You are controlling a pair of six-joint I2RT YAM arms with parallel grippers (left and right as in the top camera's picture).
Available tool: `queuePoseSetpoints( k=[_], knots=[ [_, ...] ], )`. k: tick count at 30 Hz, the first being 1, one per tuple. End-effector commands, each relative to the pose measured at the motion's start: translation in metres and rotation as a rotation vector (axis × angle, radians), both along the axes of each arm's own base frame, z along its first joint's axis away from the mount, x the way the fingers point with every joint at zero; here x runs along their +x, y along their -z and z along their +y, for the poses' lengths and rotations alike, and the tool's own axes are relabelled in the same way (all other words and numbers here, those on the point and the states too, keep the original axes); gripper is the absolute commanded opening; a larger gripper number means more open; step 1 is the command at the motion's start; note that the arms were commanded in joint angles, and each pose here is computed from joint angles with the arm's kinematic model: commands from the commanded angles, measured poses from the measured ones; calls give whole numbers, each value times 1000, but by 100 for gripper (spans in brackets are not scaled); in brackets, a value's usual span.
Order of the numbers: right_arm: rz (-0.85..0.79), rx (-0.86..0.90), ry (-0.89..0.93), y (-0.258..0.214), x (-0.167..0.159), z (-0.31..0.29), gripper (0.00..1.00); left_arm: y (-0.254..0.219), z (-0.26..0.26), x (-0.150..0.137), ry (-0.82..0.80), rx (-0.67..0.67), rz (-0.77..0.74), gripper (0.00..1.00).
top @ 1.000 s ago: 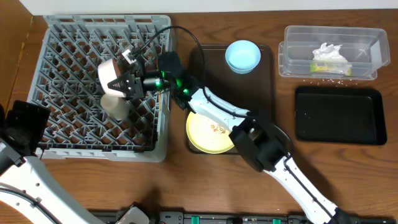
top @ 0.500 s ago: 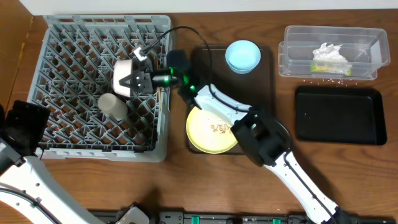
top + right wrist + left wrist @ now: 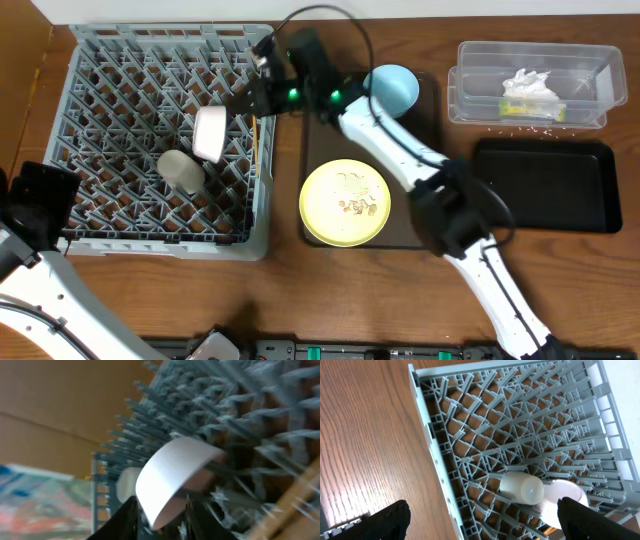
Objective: Sort waste into correct bins and load items into the dishwasher
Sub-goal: 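Lower the pink bowl into the rack and open the right gripper, then move the right gripper to the light-blue bowl and grasp its rim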
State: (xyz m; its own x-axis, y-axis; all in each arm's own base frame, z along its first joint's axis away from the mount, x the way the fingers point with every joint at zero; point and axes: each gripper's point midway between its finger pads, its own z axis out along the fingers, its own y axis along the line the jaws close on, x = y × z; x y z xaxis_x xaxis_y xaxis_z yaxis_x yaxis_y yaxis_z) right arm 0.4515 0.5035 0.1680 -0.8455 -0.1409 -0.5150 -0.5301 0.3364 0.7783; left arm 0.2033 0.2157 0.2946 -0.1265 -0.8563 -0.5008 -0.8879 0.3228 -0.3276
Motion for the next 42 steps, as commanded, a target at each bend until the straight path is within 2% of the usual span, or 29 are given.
queuePoseSetpoints(
  k=[1,4,6,7,8,9,10,19,23,26,30,32,33,41,42],
  knots=[
    [-275,-28,114,-90,18,-29,30,-1,2,-1,-8,4,1,95],
    [-312,-87,170,-109,18,-45,31,-1,2,-1,-8,4,1,95],
    [-315,-139,223,-115,19,-58,37,-1,2,-1,-8,4,1,95],
    [-311,-179,264,-113,23,-67,45,-1,2,-1,-8,4,1,95],
    [-301,-221,311,-110,27,-76,67,-1,2,-1,-8,4,1,95],
    [-275,-271,374,-104,34,-89,98,-1,2,-1,-8,4,1,95],
    [-246,-313,431,-98,40,-102,99,-1,2,-1,-8,4,1,95],
    [-152,-711,774,-25,84,-219,99,-1,2,-1,-8,4,1,95],
    [-130,-844,812,19,86,-240,99,-1,2,-1,-8,4,1,95],
    [-94,-865,783,52,83,-239,99,-1,2,-1,-8,4,1,95],
    [-67,-866,746,91,82,-231,85,-1,2,-1,-8,4,1,95],
    [-68,-875,733,105,81,-227,85,-1,2,-1,-8,4,1,95],
    [-76,-882,719,111,80,-225,81,-1,2,-1,-8,4,1,95],
    [-120,-930,627,135,77,-218,45,-1,2,-1,-8,4,1,95],
    [-120,-933,623,136,76,-217,38,-1,2,-1,-8,4,1,95]
  ],
)
